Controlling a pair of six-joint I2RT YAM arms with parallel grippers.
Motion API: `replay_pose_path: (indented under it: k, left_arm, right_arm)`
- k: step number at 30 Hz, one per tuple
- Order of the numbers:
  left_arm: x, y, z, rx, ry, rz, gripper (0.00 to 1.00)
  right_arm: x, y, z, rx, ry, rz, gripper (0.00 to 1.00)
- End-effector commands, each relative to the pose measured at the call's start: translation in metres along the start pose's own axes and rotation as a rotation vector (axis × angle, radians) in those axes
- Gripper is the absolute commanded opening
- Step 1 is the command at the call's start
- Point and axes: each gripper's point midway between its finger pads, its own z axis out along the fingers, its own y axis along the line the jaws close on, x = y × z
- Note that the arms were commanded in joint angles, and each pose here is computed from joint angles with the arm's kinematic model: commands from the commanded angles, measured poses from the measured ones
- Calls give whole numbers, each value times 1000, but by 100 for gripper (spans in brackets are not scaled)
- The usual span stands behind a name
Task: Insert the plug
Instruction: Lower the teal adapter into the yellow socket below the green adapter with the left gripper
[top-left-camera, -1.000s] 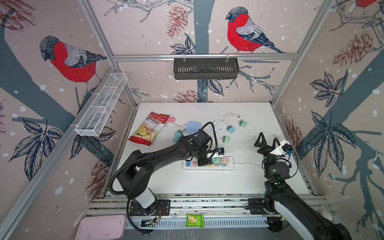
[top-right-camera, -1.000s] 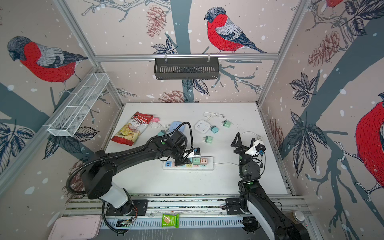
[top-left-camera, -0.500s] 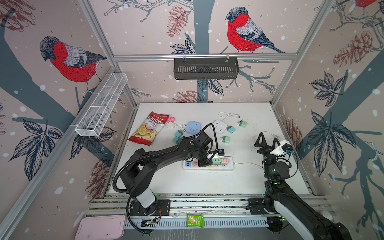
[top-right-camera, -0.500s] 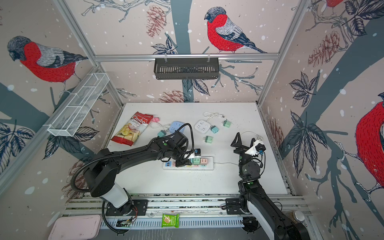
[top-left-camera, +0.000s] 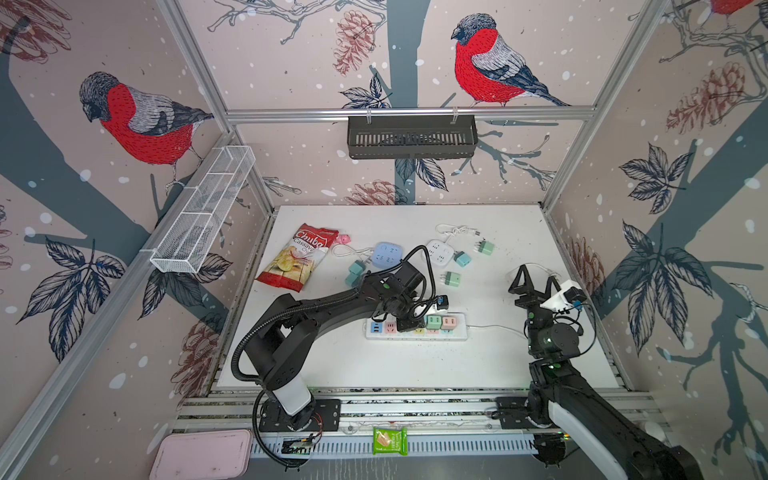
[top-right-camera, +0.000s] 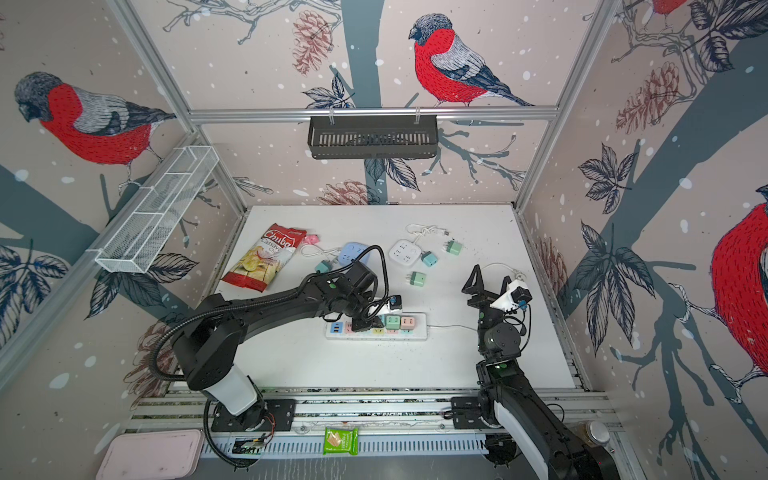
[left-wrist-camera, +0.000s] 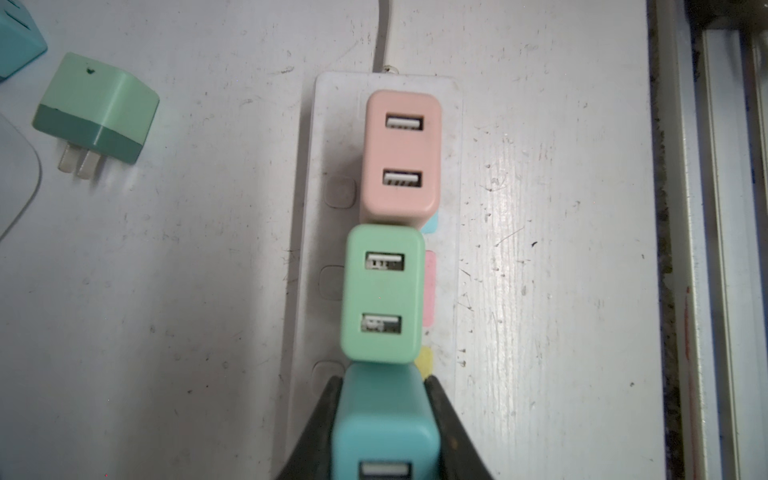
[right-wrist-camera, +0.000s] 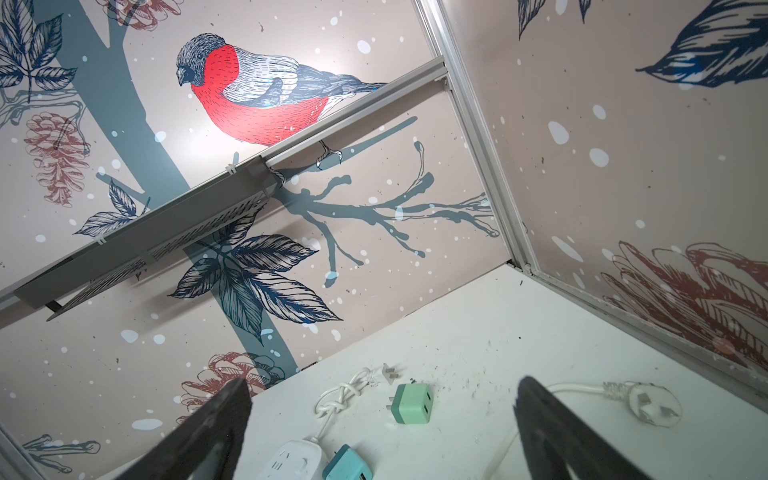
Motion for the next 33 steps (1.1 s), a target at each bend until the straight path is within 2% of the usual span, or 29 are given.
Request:
replay_pose_path:
  k: [1, 33]
  left_arm:
    - [-1, 2, 0, 0, -3, 5, 0]
    - [9, -2, 16, 61, 38, -11, 0]
  right_arm:
    - [35, -20, -19, 24, 73, -21, 100]
    - [35, -21, -19, 27, 72, -18, 100]
